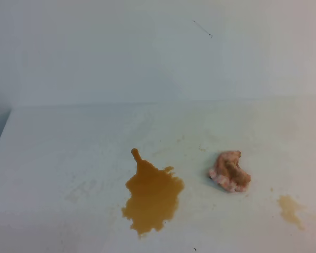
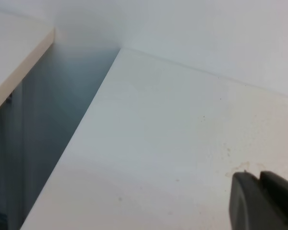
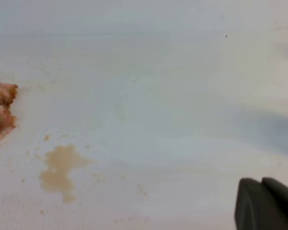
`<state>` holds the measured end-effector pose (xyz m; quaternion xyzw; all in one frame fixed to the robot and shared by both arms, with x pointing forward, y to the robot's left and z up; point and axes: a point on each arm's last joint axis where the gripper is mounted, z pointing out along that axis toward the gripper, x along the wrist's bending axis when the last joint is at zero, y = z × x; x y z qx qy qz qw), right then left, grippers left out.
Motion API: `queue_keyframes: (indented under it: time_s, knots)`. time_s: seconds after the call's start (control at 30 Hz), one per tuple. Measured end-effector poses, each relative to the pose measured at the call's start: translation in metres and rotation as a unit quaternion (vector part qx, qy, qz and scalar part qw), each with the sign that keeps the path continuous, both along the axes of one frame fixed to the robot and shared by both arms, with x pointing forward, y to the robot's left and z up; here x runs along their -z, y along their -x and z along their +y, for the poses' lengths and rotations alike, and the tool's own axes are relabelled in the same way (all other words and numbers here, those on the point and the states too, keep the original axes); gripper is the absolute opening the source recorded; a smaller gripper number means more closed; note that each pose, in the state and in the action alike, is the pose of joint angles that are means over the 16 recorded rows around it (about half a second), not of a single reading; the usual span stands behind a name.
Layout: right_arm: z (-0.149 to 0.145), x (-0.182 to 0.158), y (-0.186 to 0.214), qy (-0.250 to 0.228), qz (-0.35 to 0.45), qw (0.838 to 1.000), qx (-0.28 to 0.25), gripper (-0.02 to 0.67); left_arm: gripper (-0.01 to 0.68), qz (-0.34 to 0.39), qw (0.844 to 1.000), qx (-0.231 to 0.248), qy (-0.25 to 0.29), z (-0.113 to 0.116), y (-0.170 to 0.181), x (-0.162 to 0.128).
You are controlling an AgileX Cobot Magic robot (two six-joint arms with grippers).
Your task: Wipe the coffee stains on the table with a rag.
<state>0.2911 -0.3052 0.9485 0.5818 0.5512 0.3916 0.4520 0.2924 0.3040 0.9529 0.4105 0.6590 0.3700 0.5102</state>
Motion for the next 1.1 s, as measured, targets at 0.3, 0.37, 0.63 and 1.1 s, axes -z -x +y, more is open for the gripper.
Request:
queue_keyframes:
  time_s: [0.3, 0.37, 0.63, 1.1]
  knots:
    - [0.000, -0.001, 0.000, 0.002, -0.004, 1.000, 0.000, -0.002, 0.000, 0.000, 1.000, 0.000, 0.000, 0.000, 0.000, 0.000]
    - [0.000, -0.001, 0.000, 0.002, -0.008, 1.000, -0.001, -0.002, 0.000, 0.000, 1.000, 0.000, 0.000, 0.000, 0.000, 0.000]
    - [0.001, -0.008, -0.002, -0.013, -0.053, 0.998, -0.004, -0.002, 0.000, 0.000, 1.000, 0.000, 0.000, 0.000, 0.000, 0.000]
    - [0.004, -0.034, -0.004, -0.065, -0.204, 0.977, -0.014, -0.002, 0.000, 0.000, 1.000, 0.000, 0.000, 0.000, 0.000, 0.000]
